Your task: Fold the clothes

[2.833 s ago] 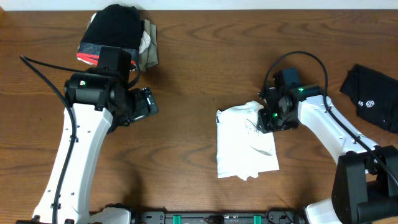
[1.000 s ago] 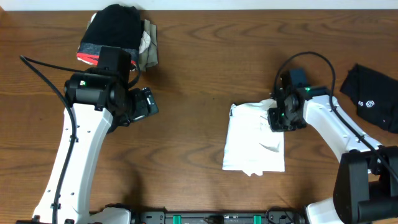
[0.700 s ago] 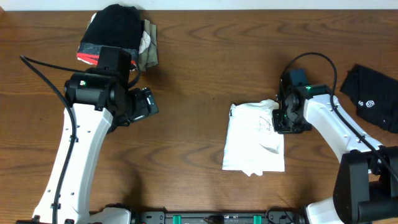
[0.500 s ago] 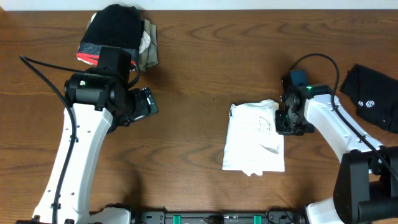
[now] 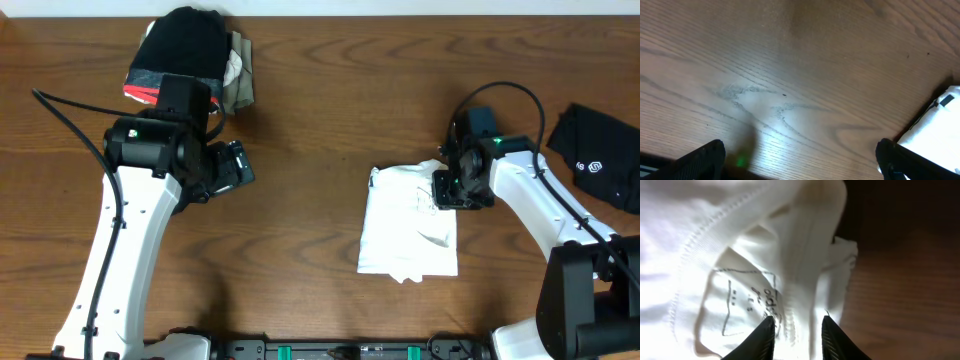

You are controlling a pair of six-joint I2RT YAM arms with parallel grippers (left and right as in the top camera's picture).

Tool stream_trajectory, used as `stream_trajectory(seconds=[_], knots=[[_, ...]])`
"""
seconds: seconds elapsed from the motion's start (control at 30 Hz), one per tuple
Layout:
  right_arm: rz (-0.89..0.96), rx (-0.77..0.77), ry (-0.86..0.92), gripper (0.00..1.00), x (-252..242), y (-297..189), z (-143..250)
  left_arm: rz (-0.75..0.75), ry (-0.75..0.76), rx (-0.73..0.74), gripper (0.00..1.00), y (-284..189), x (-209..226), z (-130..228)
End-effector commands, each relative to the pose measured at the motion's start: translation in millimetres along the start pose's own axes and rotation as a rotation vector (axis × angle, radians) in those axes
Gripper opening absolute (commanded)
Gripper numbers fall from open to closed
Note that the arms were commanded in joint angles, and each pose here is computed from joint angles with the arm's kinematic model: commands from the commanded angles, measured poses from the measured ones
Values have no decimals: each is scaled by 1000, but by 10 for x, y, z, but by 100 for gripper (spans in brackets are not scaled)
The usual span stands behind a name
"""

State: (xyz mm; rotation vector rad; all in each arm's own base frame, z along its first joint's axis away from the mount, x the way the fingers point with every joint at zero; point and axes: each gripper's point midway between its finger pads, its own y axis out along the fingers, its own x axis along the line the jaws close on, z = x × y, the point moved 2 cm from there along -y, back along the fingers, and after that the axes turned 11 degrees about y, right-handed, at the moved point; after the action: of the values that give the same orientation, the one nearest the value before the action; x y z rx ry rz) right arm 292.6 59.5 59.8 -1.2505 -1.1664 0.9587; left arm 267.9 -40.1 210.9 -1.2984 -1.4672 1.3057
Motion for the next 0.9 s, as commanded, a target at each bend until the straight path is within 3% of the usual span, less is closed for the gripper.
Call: stream_trajectory(seconds=[0.0, 0.87], knots=[[-29, -36, -29, 29, 39, -46, -95, -15, 22, 7, 98, 19, 19, 12], [-68, -61, 9, 29, -45, 28, -158, -14, 22, 6, 98, 18, 19, 11]])
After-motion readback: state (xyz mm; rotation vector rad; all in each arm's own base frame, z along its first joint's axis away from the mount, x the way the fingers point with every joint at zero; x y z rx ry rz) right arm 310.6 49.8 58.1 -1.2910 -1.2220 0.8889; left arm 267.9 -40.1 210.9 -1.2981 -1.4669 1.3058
